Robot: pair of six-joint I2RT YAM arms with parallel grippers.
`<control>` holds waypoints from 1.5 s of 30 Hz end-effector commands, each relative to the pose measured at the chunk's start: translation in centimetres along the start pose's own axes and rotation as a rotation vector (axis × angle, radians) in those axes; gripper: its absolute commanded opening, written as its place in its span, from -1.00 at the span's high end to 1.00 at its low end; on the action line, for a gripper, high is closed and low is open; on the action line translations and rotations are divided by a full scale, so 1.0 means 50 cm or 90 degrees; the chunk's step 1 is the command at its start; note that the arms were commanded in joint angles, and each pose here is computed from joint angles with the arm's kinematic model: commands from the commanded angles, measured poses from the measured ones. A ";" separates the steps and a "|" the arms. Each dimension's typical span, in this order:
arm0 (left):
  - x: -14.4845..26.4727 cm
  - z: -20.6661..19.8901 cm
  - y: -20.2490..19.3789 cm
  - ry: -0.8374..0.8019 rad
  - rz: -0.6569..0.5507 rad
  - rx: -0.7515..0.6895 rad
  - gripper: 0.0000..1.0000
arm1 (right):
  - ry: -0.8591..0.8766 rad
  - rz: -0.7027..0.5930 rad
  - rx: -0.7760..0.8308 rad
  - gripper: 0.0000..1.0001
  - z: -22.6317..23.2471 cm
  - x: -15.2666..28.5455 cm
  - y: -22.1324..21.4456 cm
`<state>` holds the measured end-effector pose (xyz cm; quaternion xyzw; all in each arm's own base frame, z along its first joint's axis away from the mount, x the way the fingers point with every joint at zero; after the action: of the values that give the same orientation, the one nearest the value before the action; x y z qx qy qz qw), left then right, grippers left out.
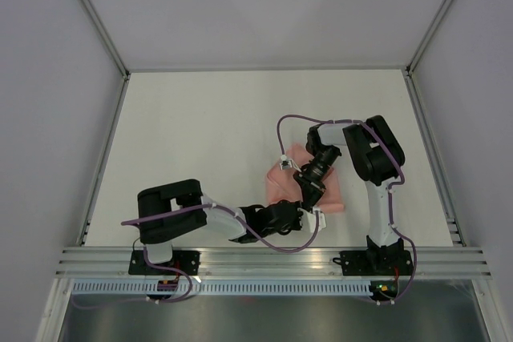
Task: Fold the napkin, place the utensils inside, and roll it up
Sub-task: Roll the napkin with the utensil
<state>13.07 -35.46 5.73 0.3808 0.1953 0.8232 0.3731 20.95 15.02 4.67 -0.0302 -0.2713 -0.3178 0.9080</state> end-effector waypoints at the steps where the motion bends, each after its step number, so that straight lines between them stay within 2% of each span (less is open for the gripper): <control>1: -0.005 -0.060 -0.040 -0.111 0.052 0.001 0.27 | -0.060 0.013 0.083 0.99 -0.061 0.001 0.015; 8: -0.005 -0.093 -0.065 -0.171 0.074 0.076 0.91 | -0.055 0.015 0.085 0.99 -0.057 0.002 0.013; 9: -0.003 -0.096 -0.067 -0.179 0.079 0.083 0.95 | -0.054 0.013 0.088 0.99 -0.057 0.001 0.013; 11: -0.004 -0.099 -0.066 -0.199 0.081 0.101 0.95 | -0.057 0.011 0.092 0.97 -0.054 0.003 0.014; 16: -0.010 -0.109 -0.074 -0.217 0.115 0.152 0.95 | -0.064 -0.008 0.103 0.66 -0.036 0.015 0.022; 18: -0.014 -0.110 -0.074 -0.236 0.111 0.196 0.95 | -0.071 -0.019 0.111 0.54 -0.026 0.023 0.027; 24: -0.012 -0.116 -0.078 -0.281 0.102 0.236 0.95 | -0.097 -0.047 0.120 0.25 -0.002 0.045 0.037; 32: -0.003 -0.113 -0.083 -0.315 0.090 0.293 0.95 | -0.162 -0.113 0.133 0.15 0.026 0.091 0.059; 38: 0.001 -0.096 -0.084 -0.297 0.064 0.343 0.95 | -0.226 -0.206 0.146 0.13 0.066 0.161 0.069; 39: 0.002 -0.093 -0.092 -0.293 0.073 0.374 0.95 | -0.238 -0.224 0.147 0.14 0.066 0.174 0.068; 45: -0.007 -0.077 -0.117 -0.347 0.074 0.449 0.95 | -0.316 -0.329 0.171 0.13 0.112 0.240 0.052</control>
<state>15.22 -36.56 5.23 0.5734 0.3733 0.6432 0.3437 27.17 12.03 13.96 0.0565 -0.5022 -0.4434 0.7403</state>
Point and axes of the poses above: each gripper's point midway between its finger pads, its own x axis back along the fingers, its own z axis along the line the jaws close on, y = z × x, the point moved 7 cm from there along x, back along the fingers, and after that the axes turned 13 degrees about -x, right-handed, at the moved point
